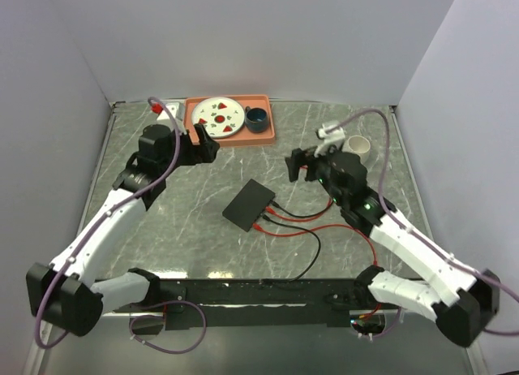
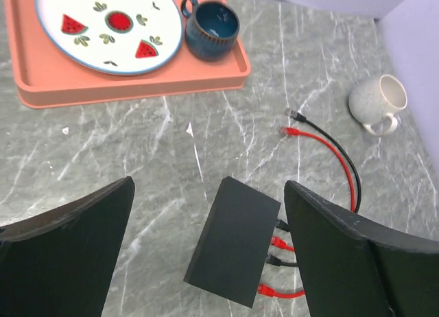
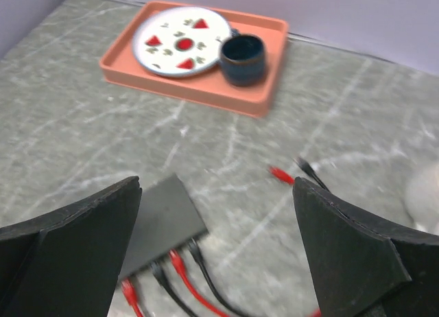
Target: Insert the plug into the switch port
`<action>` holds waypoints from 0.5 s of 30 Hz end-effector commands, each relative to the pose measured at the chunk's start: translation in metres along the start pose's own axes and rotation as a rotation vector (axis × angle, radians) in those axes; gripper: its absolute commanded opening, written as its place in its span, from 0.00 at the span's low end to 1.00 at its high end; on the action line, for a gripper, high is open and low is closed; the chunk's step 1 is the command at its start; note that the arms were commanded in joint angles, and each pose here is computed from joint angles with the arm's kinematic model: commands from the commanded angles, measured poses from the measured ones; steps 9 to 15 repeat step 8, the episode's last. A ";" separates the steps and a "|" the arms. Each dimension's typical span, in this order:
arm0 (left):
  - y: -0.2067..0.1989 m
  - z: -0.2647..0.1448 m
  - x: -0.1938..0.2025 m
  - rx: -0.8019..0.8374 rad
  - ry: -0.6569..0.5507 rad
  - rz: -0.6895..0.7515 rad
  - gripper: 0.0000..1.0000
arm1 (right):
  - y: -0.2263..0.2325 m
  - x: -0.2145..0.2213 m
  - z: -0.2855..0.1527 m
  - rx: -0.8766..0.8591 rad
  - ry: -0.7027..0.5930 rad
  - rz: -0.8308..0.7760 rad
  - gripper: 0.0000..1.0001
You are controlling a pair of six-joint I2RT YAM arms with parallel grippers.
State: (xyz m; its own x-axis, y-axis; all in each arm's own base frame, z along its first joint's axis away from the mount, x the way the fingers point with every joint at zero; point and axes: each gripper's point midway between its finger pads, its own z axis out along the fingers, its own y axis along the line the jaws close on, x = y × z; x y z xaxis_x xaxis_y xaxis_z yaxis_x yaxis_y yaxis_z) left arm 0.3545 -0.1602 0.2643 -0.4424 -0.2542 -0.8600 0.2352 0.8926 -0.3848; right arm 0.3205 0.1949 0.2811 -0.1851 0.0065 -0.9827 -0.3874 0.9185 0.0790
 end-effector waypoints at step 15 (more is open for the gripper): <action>0.008 -0.014 0.001 0.003 -0.098 0.047 0.97 | -0.048 0.048 -0.046 0.193 0.088 -0.020 1.00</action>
